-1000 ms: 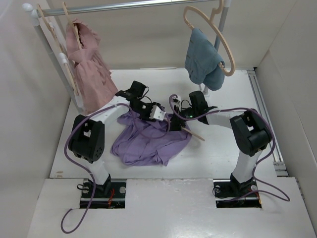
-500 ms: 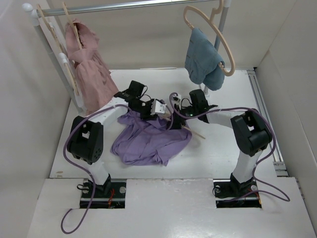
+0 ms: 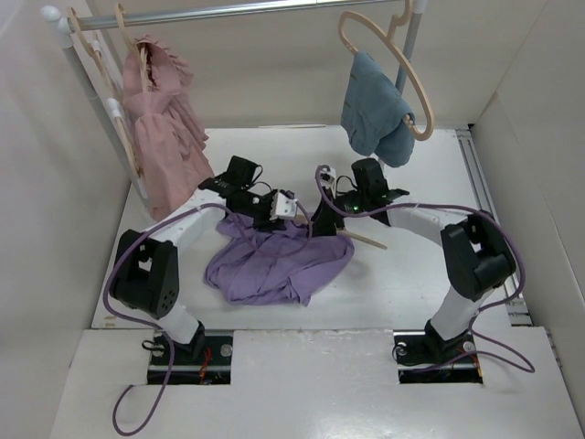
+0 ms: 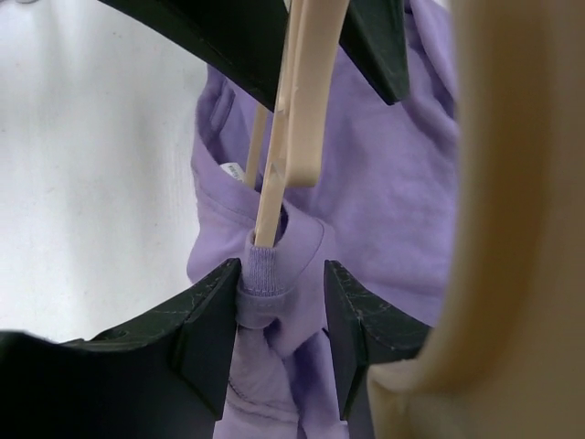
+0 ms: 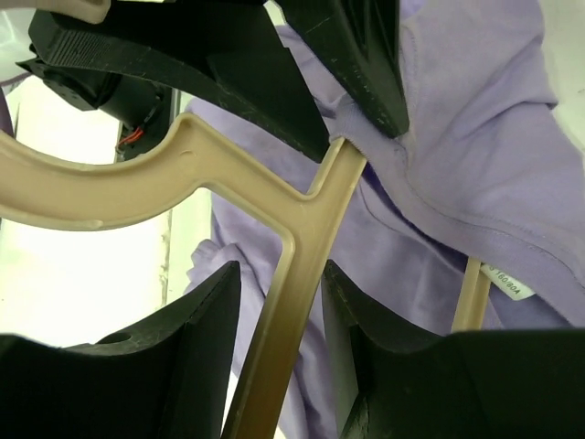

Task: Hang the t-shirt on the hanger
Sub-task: Place tshirt on hanger

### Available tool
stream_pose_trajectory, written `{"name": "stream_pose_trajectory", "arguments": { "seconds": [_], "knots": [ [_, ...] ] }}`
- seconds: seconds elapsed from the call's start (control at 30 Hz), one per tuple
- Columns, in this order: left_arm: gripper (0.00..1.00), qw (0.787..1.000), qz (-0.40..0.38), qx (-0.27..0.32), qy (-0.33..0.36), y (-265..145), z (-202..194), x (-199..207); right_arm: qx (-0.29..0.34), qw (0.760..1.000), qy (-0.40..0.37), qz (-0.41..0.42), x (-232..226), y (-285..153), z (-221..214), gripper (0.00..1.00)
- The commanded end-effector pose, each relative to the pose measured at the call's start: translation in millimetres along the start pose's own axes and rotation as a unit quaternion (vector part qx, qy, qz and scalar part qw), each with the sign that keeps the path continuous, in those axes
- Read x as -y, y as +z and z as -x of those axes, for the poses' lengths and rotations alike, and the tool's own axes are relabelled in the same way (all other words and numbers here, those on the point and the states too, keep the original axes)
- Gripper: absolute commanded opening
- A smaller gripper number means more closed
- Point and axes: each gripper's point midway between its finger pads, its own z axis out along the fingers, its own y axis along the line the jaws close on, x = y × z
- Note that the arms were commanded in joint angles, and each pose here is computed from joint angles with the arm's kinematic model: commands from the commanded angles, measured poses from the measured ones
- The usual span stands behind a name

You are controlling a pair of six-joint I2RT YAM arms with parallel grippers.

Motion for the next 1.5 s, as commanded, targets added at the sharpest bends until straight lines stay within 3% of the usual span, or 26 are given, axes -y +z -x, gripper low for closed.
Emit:
{"name": "stream_pose_trajectory", "arguments": {
  "seconds": [0.0,0.07,0.17,0.2,0.3,0.33,0.37,0.53,0.73,1.1,1.13,1.17,1.2,1.27,1.3,1.47],
  "knots": [
    [0.14,0.998,-0.016,-0.038,-0.042,-7,-17,33,0.022,0.998,-0.062,0.010,-16,-2,29,0.00],
    [0.38,0.997,0.044,-0.053,-0.020,-11,-19,8,0.018,0.998,-0.060,0.010,-16,-2,26,0.00],
    [0.48,0.991,0.125,-0.044,-0.017,-28,-20,-27,0.012,0.999,-0.052,0.010,-12,0,19,0.00],
    [0.62,0.989,0.139,-0.039,-0.024,-31,-20,-34,0.010,0.999,-0.052,0.011,-12,0,18,0.00],
    [0.75,0.984,0.169,-0.021,-0.057,-46,-21,-49,0.001,0.999,-0.050,0.001,-6,0,11,0.00],
    [0.96,0.983,0.173,-0.014,-0.060,-51,-19,-53,0.001,0.998,-0.055,0.001,-6,0,11,0.00],
    [1.00,0.984,0.165,-0.014,-0.072,-50,-23,-50,-0.002,0.999,-0.052,-0.004,-4,0,10,0.00],
    [1.00,0.988,0.140,-0.033,-0.046,-42,-38,-42,-0.006,0.999,-0.046,0.002,-2,2,6,0.00],
    [1.00,0.992,0.111,-0.030,0.053,-34,-21,-48,-0.008,0.998,-0.056,0.011,-13,1,12,0.00],
    [1.00,0.996,0.045,-0.006,0.075,-3,-24,-32,-0.009,0.997,-0.070,0.022,-33,2,26,0.00],
    [0.98,0.996,0.045,-0.006,0.079,-5,-22,-34,-0.009,0.997,-0.075,0.022,-33,1,29,0.00],
    [0.82,0.996,0.036,-0.005,0.079,0,-20,-31,-0.011,0.997,-0.078,0.023,-31,2,30,0.00],
    [0.62,0.997,0.025,-0.005,0.075,3,-19,-25,-0.017,0.997,-0.065,0.023,-30,3,24,0.00],
    [0.11,0.998,0.025,-0.005,0.052,4,-19,-26,-0.015,0.997,-0.074,0.023,-31,2,30,0.00],
    [0.00,0.999,0.033,-0.007,0.042,3,-19,-29,-0.018,0.997,-0.070,0.023,-28,4,27,0.00],
    [0.00,0.999,0.039,0.000,0.019,-6,-11,-27,-0.019,0.997,-0.072,0.024,-30,3,31,0.00]
  ]
}}
